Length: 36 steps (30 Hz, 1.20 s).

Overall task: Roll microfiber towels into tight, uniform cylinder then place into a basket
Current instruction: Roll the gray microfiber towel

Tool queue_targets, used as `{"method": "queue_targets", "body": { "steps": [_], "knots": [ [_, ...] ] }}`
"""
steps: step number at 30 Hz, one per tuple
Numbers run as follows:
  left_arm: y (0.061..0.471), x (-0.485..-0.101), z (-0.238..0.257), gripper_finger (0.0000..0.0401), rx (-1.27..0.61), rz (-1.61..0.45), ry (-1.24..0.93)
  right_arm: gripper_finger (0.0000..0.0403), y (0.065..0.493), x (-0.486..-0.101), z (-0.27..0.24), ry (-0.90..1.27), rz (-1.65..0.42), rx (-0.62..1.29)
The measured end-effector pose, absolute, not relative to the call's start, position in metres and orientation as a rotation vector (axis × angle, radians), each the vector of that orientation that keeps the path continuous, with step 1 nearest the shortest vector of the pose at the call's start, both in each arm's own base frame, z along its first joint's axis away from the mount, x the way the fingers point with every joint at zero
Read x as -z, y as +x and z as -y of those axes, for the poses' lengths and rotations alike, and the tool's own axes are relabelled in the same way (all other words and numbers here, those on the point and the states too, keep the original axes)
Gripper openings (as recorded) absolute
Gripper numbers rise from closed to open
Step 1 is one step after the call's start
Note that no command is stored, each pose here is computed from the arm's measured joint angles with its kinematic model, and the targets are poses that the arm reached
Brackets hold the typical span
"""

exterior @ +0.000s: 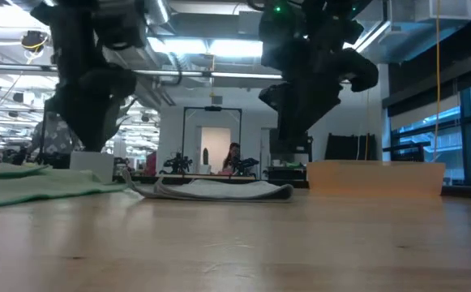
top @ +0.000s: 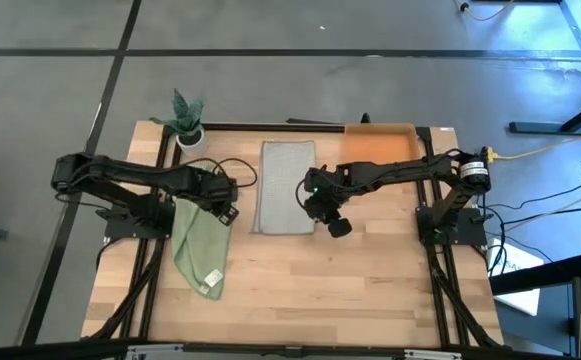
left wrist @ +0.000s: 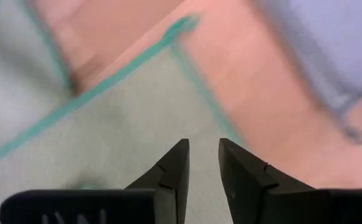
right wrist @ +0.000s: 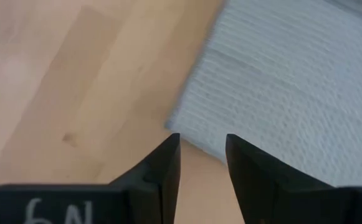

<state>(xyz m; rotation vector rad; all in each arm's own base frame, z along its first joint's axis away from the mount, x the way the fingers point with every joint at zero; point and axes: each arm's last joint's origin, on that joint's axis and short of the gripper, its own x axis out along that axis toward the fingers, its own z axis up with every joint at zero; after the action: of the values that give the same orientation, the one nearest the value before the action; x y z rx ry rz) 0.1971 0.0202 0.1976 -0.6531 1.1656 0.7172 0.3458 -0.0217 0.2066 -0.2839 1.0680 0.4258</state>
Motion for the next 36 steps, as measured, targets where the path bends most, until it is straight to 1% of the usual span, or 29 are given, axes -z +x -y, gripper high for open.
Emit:
{"method": "queue_targets", "body": {
  "steps": [3,7,16,19,24,27,30,36],
  "knots": [
    [0.200,-0.202,-0.016,0.0080,-0.634,-1.135,-0.594,0.0129,0.349,-0.199,0.019,-0.317,-1.074,-0.462],
    [0.203,-0.204,-0.010,0.0080,-0.559,-1.120,-0.553,0.0129,0.352,-0.190,0.017,-0.272,-1.071,-0.519],
    [0.205,-0.205,-0.005,0.0080,-0.531,-1.110,-0.547,0.0131,0.353,-0.191,0.016,-0.275,-1.055,-0.525],
    [0.205,-0.205,-0.005,0.0080,-0.531,-1.109,-0.548,0.0144,0.354,-0.191,0.016,-0.283,-1.051,-0.530],
    [0.205,-0.205,-0.005,0.0080,-0.530,-1.107,-0.548,0.0186,0.355,-0.190,0.015,-0.322,-1.024,-0.554],
    [0.205,-0.205,-0.005,0.0080,-0.530,-1.107,-0.548,0.0205,0.355,-0.190,0.015,-0.347,-1.016,-0.570],
    [0.205,-0.205,-0.005,0.0080,-0.530,-1.106,-0.548,0.0211,0.356,-0.184,0.015,-0.373,-1.030,-0.597],
    [0.205,-0.205,-0.005,0.0080,-0.529,-1.104,-0.548,0.0206,0.361,-0.162,0.015,-0.380,-1.072,-0.617]
  ]
}}
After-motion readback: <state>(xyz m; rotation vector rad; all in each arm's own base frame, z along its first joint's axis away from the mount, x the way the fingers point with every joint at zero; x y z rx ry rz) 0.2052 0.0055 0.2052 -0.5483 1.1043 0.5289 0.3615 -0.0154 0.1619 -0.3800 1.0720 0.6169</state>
